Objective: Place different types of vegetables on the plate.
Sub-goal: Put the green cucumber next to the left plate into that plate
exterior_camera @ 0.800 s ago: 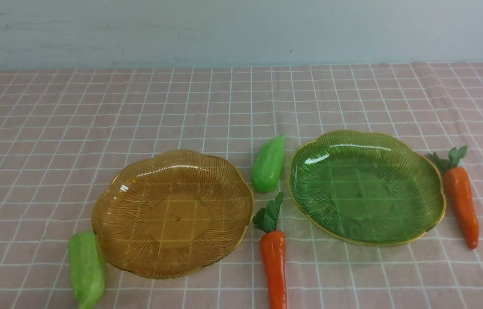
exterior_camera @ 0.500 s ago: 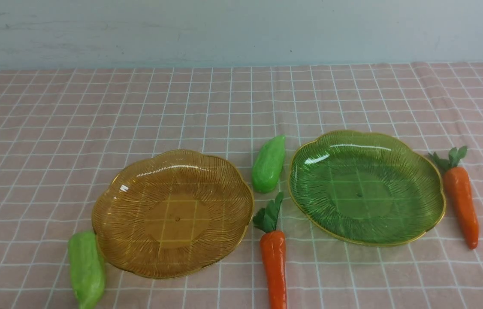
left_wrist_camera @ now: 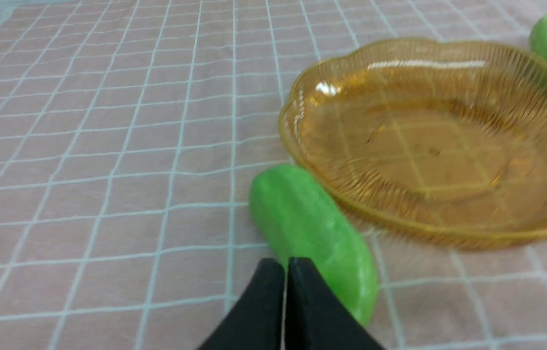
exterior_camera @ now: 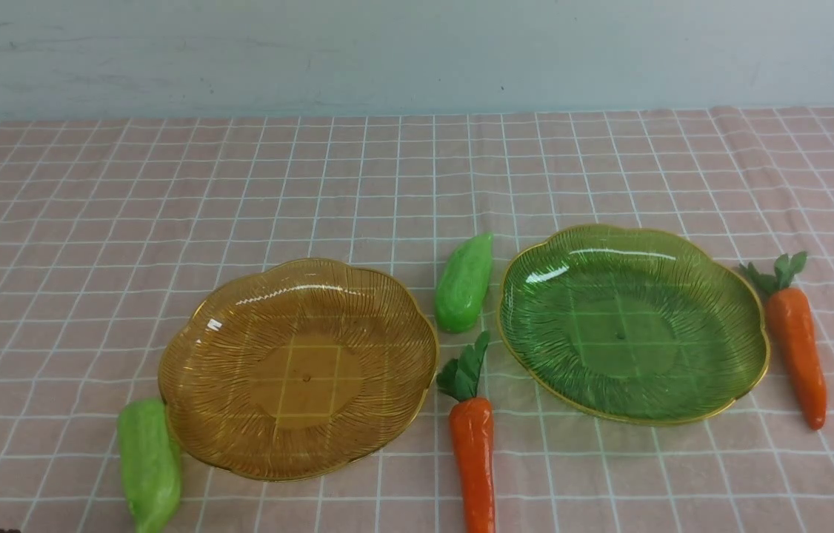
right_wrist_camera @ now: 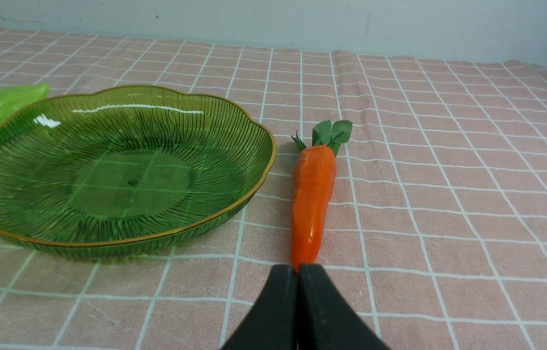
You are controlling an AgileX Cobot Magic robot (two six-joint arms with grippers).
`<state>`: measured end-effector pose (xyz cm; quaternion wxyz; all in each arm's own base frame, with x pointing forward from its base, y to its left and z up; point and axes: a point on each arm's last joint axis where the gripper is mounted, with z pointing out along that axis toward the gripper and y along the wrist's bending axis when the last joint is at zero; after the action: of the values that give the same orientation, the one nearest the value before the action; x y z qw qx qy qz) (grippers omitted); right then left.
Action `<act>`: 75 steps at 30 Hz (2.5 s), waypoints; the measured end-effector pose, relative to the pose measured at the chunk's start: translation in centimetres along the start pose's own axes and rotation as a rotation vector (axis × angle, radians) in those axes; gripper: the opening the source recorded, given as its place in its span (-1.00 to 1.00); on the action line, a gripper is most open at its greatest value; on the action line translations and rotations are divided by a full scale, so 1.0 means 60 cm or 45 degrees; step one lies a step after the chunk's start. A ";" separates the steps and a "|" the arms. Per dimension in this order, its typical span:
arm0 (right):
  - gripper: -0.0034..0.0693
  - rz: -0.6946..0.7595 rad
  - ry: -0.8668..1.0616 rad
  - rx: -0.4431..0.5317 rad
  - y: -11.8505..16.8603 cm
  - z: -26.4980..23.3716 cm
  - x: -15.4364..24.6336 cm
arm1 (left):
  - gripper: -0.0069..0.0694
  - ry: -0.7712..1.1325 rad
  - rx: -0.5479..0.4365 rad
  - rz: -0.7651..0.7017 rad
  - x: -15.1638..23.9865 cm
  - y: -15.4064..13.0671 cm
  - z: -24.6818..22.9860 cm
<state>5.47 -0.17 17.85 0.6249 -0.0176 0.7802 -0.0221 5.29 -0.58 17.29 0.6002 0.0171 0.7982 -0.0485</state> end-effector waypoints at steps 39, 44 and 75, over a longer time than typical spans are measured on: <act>-0.95 0.947 -0.186 -0.274 0.017 -0.033 -0.100 | -0.83 1.183 0.028 -0.201 -0.141 -0.025 0.178; -0.95 0.610 0.119 -0.337 0.031 -0.031 -0.177 | -0.80 1.140 0.036 -0.153 -0.134 -0.022 0.205; -0.95 0.341 0.408 -0.388 0.037 0.027 -0.252 | -0.05 1.223 -0.019 -0.162 -0.081 -0.014 0.277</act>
<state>10.34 2.84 32.10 0.4809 -0.0043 0.8589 0.1763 22.47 -2.88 17.41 0.1598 -0.0156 0.9848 -0.0662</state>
